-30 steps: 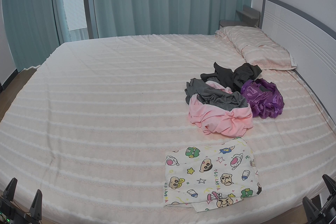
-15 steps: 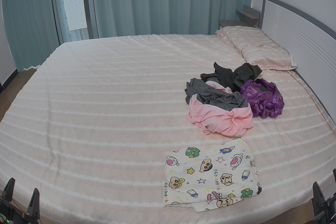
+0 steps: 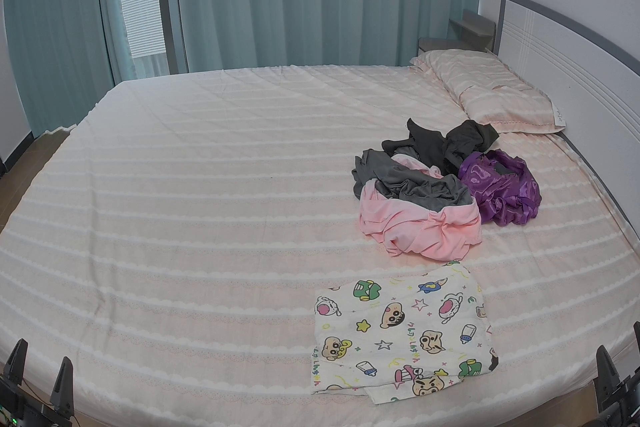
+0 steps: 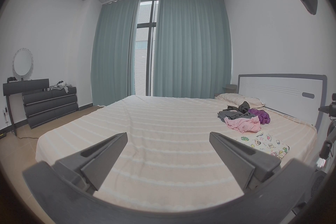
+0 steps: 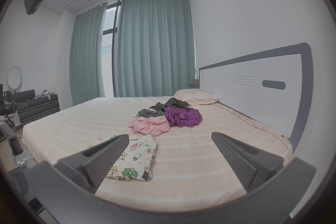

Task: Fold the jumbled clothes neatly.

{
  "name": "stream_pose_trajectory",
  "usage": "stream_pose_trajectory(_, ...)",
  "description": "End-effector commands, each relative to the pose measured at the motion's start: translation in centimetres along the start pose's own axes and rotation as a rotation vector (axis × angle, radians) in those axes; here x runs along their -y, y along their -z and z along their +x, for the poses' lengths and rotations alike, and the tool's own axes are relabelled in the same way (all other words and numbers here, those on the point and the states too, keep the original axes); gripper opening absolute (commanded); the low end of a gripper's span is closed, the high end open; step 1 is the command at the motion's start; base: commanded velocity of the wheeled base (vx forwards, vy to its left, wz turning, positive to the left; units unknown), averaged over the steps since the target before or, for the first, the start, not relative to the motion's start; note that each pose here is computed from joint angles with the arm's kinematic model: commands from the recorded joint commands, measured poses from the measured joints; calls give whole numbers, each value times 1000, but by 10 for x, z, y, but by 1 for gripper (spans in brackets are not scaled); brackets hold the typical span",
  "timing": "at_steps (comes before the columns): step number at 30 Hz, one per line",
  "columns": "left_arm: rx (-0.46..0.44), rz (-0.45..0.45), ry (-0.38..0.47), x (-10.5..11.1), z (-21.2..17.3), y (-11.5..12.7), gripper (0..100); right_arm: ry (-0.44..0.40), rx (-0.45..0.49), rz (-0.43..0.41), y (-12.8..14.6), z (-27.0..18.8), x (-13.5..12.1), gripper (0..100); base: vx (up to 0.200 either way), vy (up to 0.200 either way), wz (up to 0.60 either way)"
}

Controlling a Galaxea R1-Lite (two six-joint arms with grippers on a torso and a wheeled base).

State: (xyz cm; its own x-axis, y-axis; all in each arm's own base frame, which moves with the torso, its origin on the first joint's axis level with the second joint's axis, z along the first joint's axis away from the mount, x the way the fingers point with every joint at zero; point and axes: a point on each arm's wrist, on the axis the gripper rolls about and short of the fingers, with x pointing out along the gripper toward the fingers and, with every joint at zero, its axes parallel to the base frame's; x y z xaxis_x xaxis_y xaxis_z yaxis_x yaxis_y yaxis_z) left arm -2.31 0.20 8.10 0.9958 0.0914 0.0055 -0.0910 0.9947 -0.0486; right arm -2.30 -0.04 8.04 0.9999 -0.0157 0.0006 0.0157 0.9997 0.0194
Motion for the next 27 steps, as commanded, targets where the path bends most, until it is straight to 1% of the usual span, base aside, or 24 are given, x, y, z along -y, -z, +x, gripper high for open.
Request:
stream_pose_trajectory(1, -2, -1, -2, 0, 0, 5, 100, -6, -5, -3, 5, 0, 0, 100, 0, 0, 0)
stream_pose_trajectory(21, -2, -7, -4, 0, 0, 5, 100, -20, -6, -1, 5, 0, 0, 100, 0, 0, 0)
stream_pose_trajectory(27, -2, 18, 1, 0, 0, 5, 100, -20, -6, -3, 5, 0, 0, 100, 0, 0, 0)
